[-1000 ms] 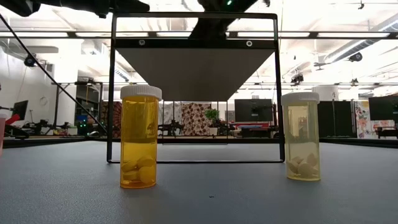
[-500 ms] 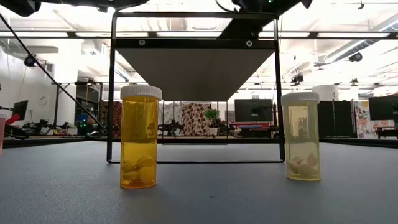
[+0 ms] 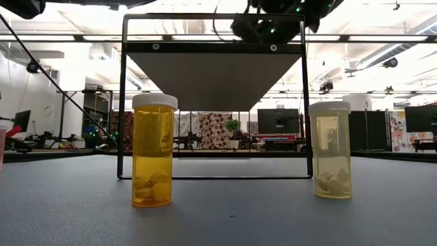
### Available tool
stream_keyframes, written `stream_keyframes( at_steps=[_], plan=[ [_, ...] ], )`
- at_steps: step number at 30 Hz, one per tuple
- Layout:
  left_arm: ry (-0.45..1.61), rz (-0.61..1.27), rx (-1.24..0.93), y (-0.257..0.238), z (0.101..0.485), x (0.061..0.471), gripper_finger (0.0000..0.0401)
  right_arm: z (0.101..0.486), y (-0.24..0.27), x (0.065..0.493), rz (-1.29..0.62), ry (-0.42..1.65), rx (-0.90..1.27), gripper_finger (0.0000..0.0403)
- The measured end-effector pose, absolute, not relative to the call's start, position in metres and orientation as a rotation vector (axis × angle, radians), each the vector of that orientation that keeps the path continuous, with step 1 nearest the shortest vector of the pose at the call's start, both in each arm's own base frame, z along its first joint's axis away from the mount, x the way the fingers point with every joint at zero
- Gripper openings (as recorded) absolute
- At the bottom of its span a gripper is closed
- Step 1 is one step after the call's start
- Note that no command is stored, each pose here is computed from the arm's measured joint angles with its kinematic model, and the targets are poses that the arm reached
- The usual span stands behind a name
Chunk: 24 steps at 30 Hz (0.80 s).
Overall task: Pick and place medicine bottles onto shelf by color
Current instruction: Put the yellow pill bottle on the shelf
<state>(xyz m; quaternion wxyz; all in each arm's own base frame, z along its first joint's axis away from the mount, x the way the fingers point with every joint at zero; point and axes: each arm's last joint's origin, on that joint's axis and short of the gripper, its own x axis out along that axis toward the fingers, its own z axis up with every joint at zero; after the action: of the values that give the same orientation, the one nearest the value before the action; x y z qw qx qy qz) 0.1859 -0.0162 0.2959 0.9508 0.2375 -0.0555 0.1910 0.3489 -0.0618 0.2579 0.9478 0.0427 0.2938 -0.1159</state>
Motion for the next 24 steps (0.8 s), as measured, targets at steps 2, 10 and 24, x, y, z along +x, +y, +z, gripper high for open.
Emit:
stream_keyframes(
  at_steps=[2,10,24],
  plan=[
    [-0.112,0.388,0.484,-0.0162,0.2957,0.1861,0.0244,0.2533,-0.0623,0.3529,-0.235,0.616,0.086,0.0225],
    [-0.112,0.388,0.484,-0.0162,0.2957,0.186,0.0244,0.2469,-0.0638,0.3543,-0.27,0.652,0.064,0.0186],
    [-0.109,0.386,0.486,-0.0164,0.2955,0.1871,0.0244,0.2491,-0.0633,0.3521,-0.262,0.659,0.038,0.0075]
  ],
)
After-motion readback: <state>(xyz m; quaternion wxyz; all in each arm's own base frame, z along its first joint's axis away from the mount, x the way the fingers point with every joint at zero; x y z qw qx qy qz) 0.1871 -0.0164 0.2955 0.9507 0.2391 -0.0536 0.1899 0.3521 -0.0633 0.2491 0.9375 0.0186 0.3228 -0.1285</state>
